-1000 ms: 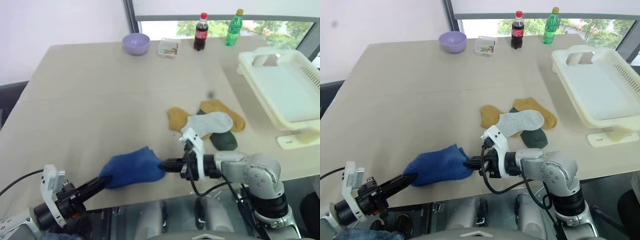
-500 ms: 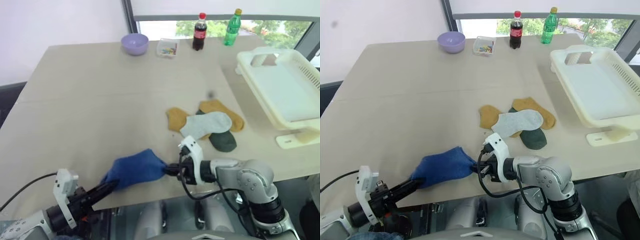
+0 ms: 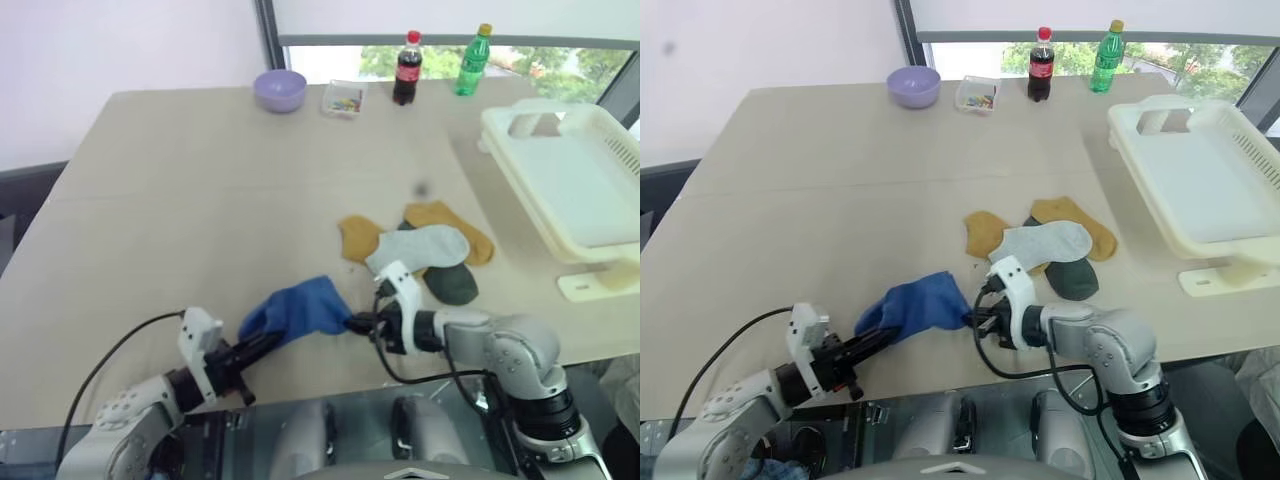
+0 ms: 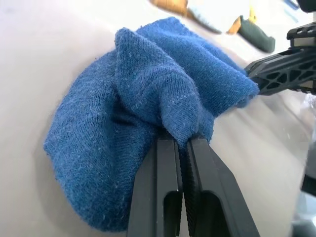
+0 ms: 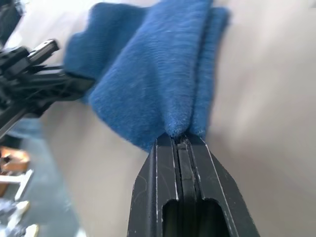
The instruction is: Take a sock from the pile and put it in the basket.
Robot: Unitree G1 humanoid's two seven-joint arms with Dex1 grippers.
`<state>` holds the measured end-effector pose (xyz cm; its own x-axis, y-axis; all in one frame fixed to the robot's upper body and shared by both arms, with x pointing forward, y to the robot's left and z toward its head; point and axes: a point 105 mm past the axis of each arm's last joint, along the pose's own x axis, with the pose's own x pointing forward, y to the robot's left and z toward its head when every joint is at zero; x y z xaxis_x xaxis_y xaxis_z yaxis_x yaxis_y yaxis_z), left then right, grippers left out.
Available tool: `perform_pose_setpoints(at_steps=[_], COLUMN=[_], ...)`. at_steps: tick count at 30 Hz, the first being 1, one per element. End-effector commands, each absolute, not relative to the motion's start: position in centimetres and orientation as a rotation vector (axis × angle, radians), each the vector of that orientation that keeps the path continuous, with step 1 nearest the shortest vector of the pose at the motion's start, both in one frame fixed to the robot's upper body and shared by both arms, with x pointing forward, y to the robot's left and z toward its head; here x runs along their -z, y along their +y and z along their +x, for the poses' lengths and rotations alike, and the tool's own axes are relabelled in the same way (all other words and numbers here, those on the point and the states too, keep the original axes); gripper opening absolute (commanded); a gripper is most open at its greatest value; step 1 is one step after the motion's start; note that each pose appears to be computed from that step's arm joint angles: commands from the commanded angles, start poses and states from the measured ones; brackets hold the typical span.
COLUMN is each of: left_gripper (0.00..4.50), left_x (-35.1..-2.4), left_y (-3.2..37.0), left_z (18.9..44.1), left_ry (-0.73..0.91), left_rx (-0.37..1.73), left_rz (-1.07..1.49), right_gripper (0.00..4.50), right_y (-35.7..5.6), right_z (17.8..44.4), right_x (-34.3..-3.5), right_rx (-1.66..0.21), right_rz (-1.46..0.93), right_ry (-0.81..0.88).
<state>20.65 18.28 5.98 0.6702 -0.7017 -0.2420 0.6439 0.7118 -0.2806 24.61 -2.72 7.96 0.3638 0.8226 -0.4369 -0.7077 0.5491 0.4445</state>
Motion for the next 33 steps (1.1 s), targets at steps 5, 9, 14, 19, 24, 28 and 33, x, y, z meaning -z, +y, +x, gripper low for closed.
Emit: perform_pose_setpoints(at_steps=[5,9,14,19,24,28,33], left_gripper=[0.09,0.00,0.00,0.00,0.00,0.00,0.00], left_x=[-5.1,-5.1,-5.2,-5.0,-4.6,-4.4,-4.3], left_y=[18.4,18.8,18.4,18.0,17.7,17.6,18.0], left_z=[22.0,22.8,23.7,23.9,24.2,24.4,24.5], left_ry=[0.380,0.379,0.367,0.372,0.386,0.391,0.407], left_rx=[0.762,0.768,0.781,0.796,0.824,0.855,0.915], left_rz=[-0.143,-0.091,-0.078,-0.068,-0.057,-0.037,-0.002], right_gripper=[0.00,1.32,2.79,2.79,2.79,2.79,2.79], right_y=[-5.1,-5.7,-5.8,-4.4,-0.8,0.7,1.8], right_z=[25.4,25.9,25.1,25.6,27.0,27.5,27.6], right_x=[-9.7,-9.9,-12.3,-16.1,-14.1,-13.6,-12.6], right_rx=[-0.908,-0.872,-0.962,-1.036,-1.206,-1.307,-1.426], right_rz=[0.169,0.151,0.083,-0.159,-0.419,-0.399,-0.415], right_ry=[0.585,0.557,0.451,0.172,0.063,0.022,0.012])
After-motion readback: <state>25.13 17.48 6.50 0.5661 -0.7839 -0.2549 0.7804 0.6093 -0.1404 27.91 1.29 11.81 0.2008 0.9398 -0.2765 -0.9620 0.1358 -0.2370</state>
